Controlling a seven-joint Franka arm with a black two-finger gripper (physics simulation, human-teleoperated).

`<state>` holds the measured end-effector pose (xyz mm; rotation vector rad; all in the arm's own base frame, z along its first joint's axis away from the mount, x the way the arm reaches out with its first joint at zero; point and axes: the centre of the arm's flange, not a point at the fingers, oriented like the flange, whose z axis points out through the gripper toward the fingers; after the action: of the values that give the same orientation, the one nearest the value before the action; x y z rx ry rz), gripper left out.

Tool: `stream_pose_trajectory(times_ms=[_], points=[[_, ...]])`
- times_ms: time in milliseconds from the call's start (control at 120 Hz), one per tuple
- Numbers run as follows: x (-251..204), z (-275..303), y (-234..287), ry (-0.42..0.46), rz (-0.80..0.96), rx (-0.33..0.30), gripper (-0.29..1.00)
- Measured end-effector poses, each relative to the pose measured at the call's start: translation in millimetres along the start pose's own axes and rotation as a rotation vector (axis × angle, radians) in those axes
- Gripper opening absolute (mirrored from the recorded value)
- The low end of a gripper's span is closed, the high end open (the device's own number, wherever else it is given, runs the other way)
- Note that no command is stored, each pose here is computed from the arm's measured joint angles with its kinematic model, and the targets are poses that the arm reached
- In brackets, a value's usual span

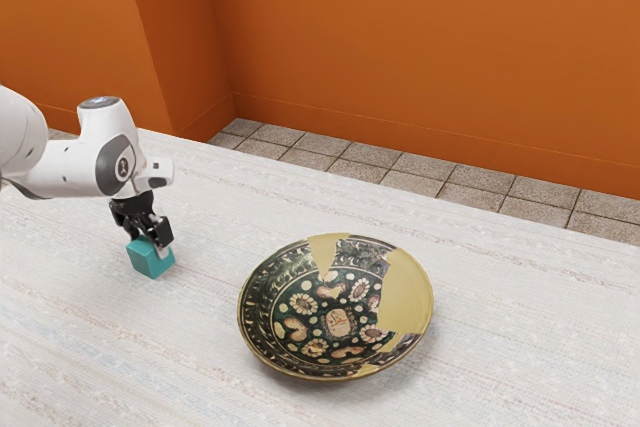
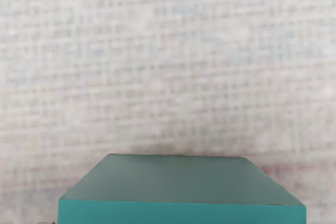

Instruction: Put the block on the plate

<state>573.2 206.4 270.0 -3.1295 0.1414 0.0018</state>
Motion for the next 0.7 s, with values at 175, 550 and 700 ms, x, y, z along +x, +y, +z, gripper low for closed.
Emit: stream_pose_trajectory(times_ms=[175, 550, 700], points=[[0, -2, -1, 0.005, -0.008, 0.003, 0.44], [2, -17, -1, 0.023, -0.011, 0.020, 0.40], [17, -52, 20, 0.067, 0.037, 0.035, 0.39]])
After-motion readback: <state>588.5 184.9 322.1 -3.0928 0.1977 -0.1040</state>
